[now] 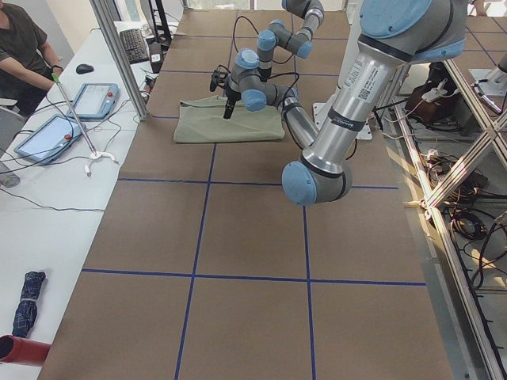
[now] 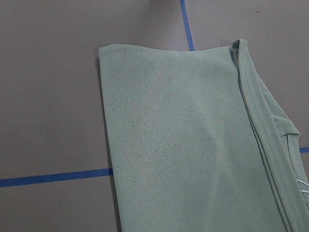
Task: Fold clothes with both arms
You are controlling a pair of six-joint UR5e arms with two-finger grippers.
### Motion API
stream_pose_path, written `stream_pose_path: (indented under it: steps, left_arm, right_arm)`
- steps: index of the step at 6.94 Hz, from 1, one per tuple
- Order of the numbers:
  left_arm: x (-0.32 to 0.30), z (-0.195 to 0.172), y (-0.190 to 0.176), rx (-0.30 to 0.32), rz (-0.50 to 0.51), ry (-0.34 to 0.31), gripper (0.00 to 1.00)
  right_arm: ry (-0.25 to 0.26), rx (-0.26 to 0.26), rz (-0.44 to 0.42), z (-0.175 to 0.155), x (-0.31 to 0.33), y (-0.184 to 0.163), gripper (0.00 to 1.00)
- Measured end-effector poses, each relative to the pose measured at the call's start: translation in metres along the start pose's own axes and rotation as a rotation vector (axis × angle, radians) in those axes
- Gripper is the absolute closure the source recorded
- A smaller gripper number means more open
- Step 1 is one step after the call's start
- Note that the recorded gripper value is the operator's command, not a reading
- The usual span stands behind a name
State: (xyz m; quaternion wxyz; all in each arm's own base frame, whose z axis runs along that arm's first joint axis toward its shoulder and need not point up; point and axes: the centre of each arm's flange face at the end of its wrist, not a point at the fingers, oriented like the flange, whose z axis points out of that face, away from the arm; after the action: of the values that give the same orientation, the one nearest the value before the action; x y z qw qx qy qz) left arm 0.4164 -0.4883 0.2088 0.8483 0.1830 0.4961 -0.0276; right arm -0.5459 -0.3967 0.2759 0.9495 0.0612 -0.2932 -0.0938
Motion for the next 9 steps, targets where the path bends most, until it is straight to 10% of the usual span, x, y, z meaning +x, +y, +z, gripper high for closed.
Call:
stream_pose_path:
  steps: [9]
  left_arm:
    - [0.003, -0.002, 0.0, 0.003, 0.001, 0.008, 0.0]
  right_arm:
    - [0.007, 0.006, -0.017, 0.026, 0.006, -0.019, 0.0]
